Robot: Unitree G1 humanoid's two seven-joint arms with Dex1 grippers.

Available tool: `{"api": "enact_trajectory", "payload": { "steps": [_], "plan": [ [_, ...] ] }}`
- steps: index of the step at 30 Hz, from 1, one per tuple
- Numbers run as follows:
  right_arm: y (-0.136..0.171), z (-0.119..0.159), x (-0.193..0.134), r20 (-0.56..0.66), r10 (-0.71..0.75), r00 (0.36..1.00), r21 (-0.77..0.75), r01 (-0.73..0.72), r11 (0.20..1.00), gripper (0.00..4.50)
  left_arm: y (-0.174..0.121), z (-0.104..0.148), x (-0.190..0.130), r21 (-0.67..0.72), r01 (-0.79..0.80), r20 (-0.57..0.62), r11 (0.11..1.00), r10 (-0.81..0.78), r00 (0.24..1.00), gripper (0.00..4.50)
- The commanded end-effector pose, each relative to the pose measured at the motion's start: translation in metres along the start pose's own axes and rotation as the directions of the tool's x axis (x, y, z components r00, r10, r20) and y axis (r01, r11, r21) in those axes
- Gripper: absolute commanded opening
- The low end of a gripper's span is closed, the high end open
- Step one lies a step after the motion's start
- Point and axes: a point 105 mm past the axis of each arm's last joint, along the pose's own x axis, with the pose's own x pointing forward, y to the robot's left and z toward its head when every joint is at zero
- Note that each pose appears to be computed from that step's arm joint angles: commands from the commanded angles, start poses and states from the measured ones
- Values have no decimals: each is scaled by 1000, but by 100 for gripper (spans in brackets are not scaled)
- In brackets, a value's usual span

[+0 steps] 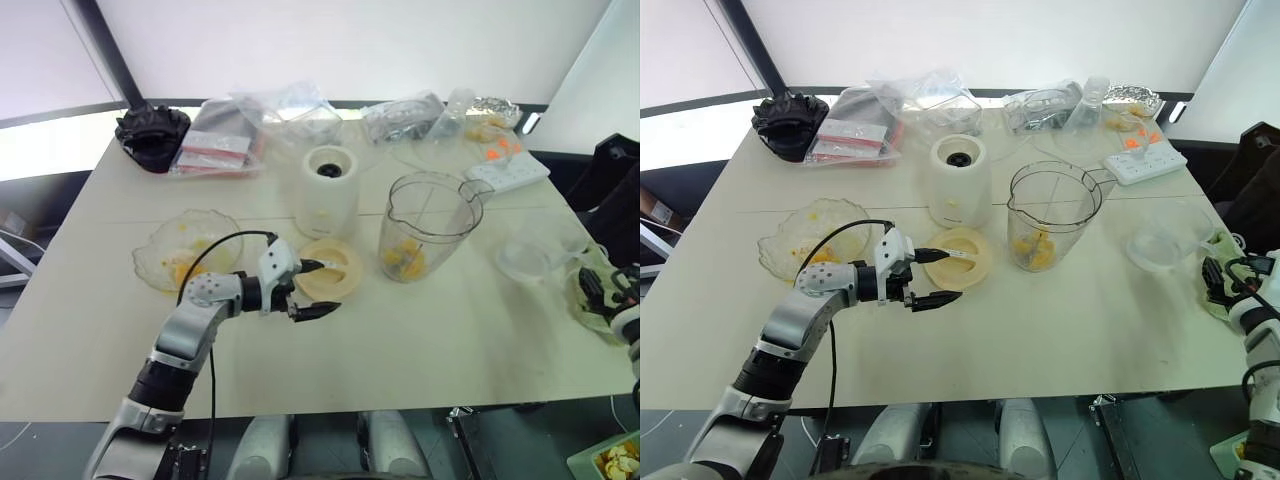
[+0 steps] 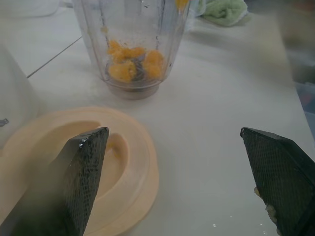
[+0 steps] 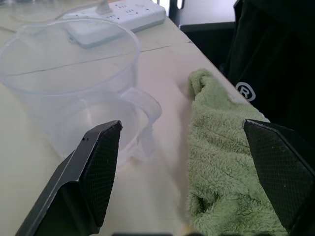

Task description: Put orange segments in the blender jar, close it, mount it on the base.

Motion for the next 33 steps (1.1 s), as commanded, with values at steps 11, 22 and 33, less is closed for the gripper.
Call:
{"api": "enact_trajectory", "payload": {
  "steps": [11,22,33],
  "plan": [
    [3,8,13,50,-29,998,7,28,1000,410,-6,7,-9,39,22,4,999,-22,1000,446],
    [4,11,26,78,-82,994,3,82,997,410,0,6,-14,66,-3,-14,998,3,1000,446],
    [12,14,44,101,-125,987,24,123,992,410,0,8,-13,78,-10,-12,997,11,1000,446]
  ]
}}
